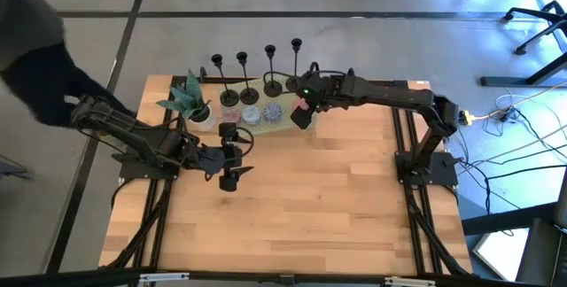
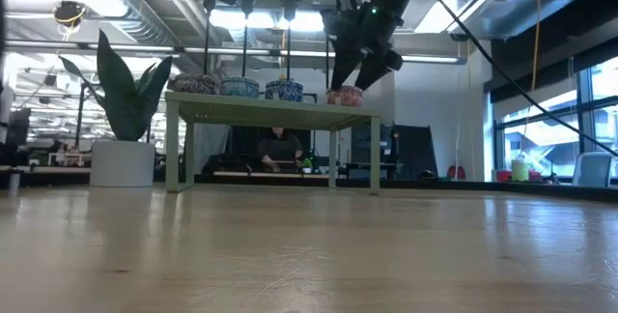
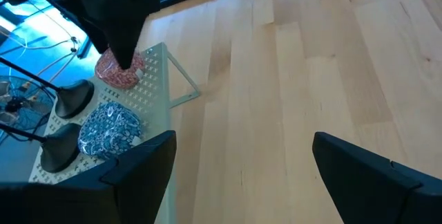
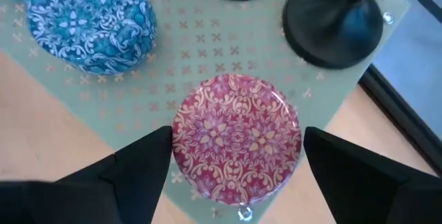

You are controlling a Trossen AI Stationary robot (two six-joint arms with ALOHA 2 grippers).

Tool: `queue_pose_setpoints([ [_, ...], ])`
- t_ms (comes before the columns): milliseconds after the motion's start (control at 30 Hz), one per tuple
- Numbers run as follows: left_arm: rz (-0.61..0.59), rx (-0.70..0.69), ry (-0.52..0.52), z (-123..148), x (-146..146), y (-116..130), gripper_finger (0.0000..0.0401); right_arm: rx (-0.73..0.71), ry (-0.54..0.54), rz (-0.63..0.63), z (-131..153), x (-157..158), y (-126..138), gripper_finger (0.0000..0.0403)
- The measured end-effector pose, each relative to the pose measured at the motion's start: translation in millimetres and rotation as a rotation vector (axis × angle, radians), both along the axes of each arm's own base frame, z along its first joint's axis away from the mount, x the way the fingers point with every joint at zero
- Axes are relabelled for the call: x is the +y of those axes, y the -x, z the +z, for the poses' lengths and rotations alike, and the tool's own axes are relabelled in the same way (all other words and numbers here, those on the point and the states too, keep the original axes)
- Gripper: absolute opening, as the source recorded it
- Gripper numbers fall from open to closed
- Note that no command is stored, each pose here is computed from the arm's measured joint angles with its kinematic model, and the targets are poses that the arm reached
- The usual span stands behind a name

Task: Pick & Place candle stick holders
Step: Put the red scented candle on the shelf

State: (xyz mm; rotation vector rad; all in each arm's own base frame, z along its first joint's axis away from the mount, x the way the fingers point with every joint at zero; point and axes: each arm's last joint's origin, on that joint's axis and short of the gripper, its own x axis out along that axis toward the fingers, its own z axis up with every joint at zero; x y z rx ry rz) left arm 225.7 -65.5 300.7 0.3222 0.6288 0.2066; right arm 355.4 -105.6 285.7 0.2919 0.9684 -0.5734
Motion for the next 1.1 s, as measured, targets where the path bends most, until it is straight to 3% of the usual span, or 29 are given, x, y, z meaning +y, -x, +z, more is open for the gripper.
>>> queue_pose_setpoints([
  [467,0.023,-0.009,0.004,0,0,0,0.0338,-0.030,0.035,0.127,59,23,-2,0.0330],
  [700,0.026,-0.010,0.002,0,1,0,0.0338,0.128,0.025,0.143,69,51,12,0.0317],
  [867,0.058,-0.021,-0.010,1,1,0,0.0338,0.224,0.010,0.117,54,65,17,0.0257],
  [1100,0.118,-0.043,-0.035,1,3,1,0.0338,0.183,-0.004,0.056,28,57,9,0.0143],
])
